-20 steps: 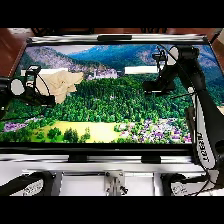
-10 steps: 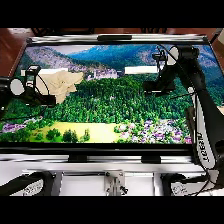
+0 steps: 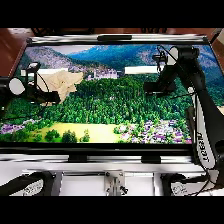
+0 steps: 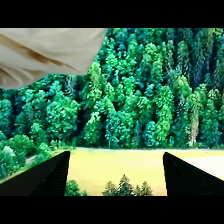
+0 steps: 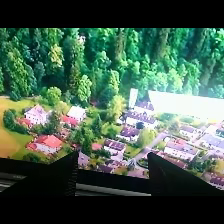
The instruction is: Fold the shirts.
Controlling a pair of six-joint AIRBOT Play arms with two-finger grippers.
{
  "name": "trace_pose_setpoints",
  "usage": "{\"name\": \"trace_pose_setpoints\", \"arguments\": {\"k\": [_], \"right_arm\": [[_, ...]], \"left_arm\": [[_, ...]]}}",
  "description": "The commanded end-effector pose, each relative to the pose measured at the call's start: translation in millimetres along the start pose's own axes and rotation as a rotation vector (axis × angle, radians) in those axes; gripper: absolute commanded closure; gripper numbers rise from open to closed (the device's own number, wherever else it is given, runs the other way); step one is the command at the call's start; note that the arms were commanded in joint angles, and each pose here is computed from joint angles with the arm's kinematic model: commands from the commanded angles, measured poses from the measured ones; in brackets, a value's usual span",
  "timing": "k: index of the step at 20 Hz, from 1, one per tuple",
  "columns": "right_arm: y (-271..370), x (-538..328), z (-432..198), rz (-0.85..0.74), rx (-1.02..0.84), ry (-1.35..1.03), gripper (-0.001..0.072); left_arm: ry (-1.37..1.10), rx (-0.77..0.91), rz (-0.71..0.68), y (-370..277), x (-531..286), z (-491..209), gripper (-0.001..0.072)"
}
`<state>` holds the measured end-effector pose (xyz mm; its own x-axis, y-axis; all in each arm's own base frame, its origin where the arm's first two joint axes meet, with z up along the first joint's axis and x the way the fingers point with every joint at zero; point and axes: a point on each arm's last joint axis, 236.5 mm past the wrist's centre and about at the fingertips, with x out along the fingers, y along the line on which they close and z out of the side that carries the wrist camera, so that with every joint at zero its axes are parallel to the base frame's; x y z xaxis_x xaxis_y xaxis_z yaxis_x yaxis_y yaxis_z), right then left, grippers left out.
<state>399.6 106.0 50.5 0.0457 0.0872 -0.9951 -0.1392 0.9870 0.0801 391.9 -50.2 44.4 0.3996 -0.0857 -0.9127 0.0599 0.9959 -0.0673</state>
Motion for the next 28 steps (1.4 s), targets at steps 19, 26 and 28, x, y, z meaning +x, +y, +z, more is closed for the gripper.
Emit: {"name": "trace_pose_setpoints", "arguments": {"k": [19, 26, 28], "right_arm": [[6.1, -1.0, -25.7, 0.021, 0.033, 0.111, 0.0163], [20.8, -5.5, -36.0, 0.083, 0.024, 0.149, 0.0163], [14.3, -13.1, -39.8, 0.056, 0.009, 0.141, 0.0163]], "left_arm": [[0.1, -0.258, 0.101, 138.2, 166.1, 82.6, 0.0004], [-0.071, -0.223, 0.098, 132.5, 114.8, 130.4, 0.0673], [-0.237, -0.158, 0.096, 114.4, 42.4, 171.1, 0.0673]]}}
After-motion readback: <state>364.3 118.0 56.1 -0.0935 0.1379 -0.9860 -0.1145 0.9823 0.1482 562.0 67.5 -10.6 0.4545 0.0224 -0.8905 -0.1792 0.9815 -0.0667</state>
